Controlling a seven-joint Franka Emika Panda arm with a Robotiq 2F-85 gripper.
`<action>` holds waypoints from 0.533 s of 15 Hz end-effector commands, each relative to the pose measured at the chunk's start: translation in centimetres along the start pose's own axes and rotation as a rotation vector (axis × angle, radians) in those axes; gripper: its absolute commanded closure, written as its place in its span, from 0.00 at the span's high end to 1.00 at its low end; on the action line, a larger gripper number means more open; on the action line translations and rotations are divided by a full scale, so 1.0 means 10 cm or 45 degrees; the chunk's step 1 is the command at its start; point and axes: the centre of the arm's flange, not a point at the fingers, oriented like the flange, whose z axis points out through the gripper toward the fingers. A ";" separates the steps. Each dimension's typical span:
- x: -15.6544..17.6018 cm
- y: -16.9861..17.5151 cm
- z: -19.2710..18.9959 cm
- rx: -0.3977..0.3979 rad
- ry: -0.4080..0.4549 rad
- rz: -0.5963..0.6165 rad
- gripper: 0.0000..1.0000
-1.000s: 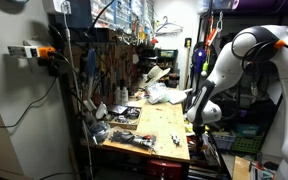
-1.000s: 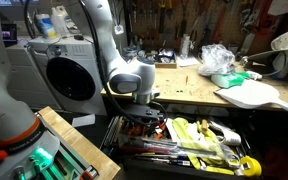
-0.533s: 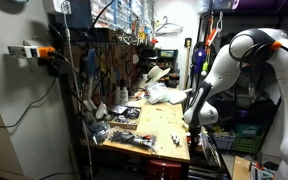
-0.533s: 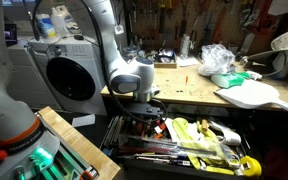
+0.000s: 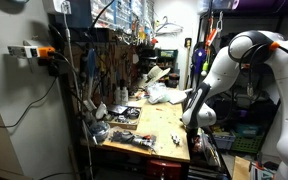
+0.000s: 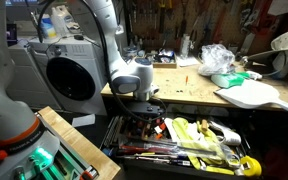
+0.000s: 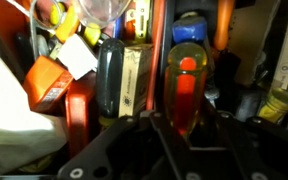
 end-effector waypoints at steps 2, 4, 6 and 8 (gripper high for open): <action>-0.05 0.01 0.04 -0.011 0.040 -0.054 0.74; -0.10 0.00 -0.01 -0.009 0.038 -0.061 0.90; -0.18 -0.01 -0.09 0.003 0.042 -0.065 1.00; -0.28 -0.01 -0.18 0.009 0.037 -0.057 1.00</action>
